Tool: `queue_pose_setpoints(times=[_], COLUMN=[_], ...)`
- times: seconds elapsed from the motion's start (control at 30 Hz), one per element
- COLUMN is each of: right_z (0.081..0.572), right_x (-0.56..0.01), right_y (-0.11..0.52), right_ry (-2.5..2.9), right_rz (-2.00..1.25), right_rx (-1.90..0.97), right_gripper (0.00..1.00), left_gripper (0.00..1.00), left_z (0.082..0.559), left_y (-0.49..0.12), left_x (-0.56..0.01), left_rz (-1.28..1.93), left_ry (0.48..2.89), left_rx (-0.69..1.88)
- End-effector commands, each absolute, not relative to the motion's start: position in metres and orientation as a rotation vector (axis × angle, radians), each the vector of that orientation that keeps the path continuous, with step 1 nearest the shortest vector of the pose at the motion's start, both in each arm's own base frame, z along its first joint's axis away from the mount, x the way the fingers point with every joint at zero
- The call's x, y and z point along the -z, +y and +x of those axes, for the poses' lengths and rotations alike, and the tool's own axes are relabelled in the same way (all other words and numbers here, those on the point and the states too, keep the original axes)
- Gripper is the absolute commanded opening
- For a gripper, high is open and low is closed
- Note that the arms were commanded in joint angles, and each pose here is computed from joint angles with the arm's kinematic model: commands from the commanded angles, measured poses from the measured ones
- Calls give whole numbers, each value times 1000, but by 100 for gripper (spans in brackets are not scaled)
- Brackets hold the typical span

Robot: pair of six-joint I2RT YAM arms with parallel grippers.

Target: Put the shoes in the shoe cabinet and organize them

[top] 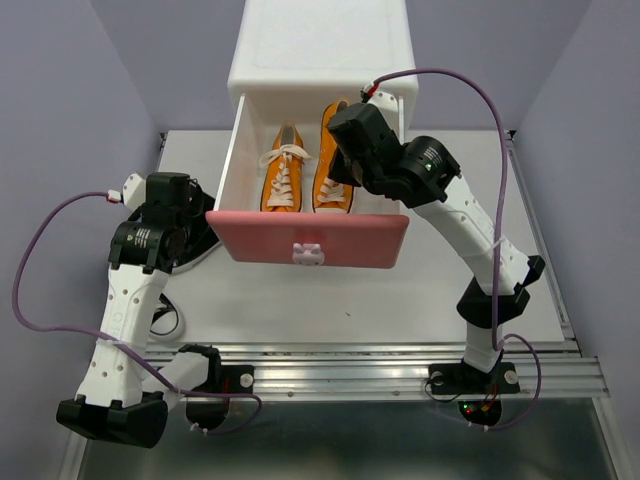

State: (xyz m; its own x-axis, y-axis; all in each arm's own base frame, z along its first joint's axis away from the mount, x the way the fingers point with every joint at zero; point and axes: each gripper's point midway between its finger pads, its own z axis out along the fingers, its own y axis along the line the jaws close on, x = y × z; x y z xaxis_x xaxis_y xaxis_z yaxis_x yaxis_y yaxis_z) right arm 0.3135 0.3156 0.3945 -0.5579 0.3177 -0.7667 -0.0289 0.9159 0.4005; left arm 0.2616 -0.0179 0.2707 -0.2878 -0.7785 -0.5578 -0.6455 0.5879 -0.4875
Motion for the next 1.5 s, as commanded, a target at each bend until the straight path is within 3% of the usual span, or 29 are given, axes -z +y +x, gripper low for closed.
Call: queue_pose_setpoints(times=[0.0,0.6,1.17,1.3,1.47], right_z=[303,311,316,316,320], right_x=[-386,-370,-329,-327,-336], right_y=[322,339,328,329,331], right_ry=[2174,2190,2289,2293,2251], right_rz=[185,123,94,68,52], right_rx=[-477,-470,-277,-274,-297], right_gripper=[0,3,4,9,27], left_gripper=[99,99,99,99,99], left_z=[257,257,255,255,255], left_y=[-10,-7,-4,-4,-4], left_x=[-274,-274,-273,-273,-273], left_rz=[-1144,-1142,-1143,-1145,-1153], left_ry=[1994,1991,1985,1985,1982], left_rx=[185,162,143,146,149])
